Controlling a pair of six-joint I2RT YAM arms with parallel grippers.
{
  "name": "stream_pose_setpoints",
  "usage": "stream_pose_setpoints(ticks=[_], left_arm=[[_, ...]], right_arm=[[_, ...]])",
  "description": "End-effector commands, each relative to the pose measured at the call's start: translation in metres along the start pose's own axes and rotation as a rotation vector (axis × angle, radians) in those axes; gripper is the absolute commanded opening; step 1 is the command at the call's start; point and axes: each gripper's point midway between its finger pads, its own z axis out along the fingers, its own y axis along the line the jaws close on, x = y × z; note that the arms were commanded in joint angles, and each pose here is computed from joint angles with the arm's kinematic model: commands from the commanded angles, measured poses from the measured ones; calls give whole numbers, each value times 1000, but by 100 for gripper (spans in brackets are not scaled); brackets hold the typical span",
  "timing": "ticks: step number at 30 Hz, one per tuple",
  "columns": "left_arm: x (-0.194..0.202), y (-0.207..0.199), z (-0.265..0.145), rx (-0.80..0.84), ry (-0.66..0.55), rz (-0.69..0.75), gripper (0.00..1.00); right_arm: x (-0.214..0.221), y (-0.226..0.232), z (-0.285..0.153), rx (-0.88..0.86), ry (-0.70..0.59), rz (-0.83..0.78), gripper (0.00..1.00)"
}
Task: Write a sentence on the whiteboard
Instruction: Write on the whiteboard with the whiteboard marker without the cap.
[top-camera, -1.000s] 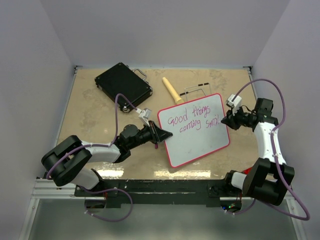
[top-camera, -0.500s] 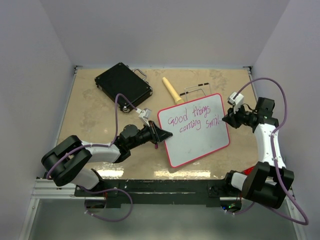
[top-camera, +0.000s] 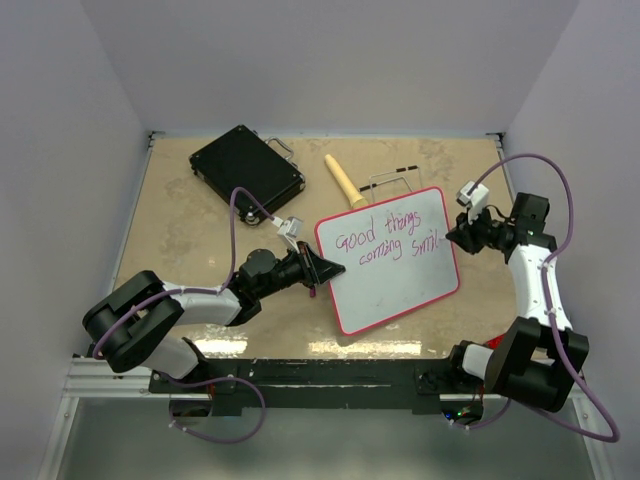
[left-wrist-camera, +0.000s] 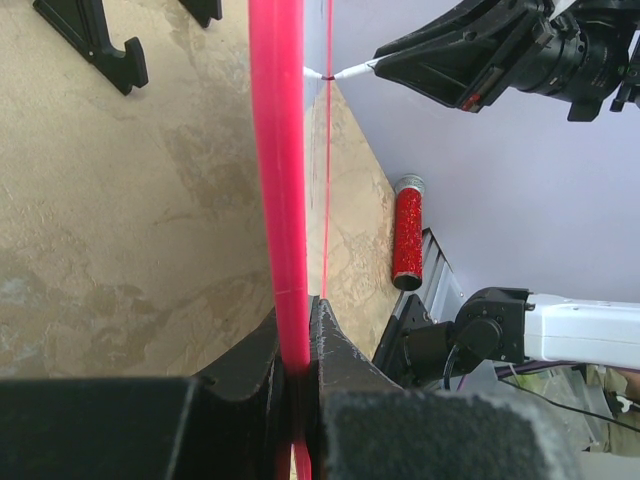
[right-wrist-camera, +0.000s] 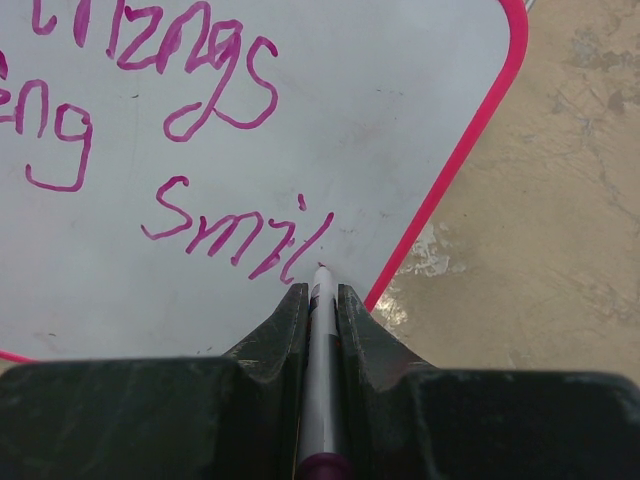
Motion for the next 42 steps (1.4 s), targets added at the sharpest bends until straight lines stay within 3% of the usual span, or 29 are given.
stream_pose_setpoints(ticks=[1, 10, 23, 42], left_arm=[[3, -8, -2, 57, 18, 79, 0], [4, -6, -4, 54, 18, 78, 0], [6, -6, -1, 62, 23, 73, 0], [6, -6, -3, 60, 21, 73, 0]], right_arm=[[-6, -11, 0, 41, -11, -6, 0], [-16, -24, -3, 108, -33, -4, 0], [-18, -14, 3, 26, -65, 3, 0], [8, 7, 1, -50, 28, -25, 0]])
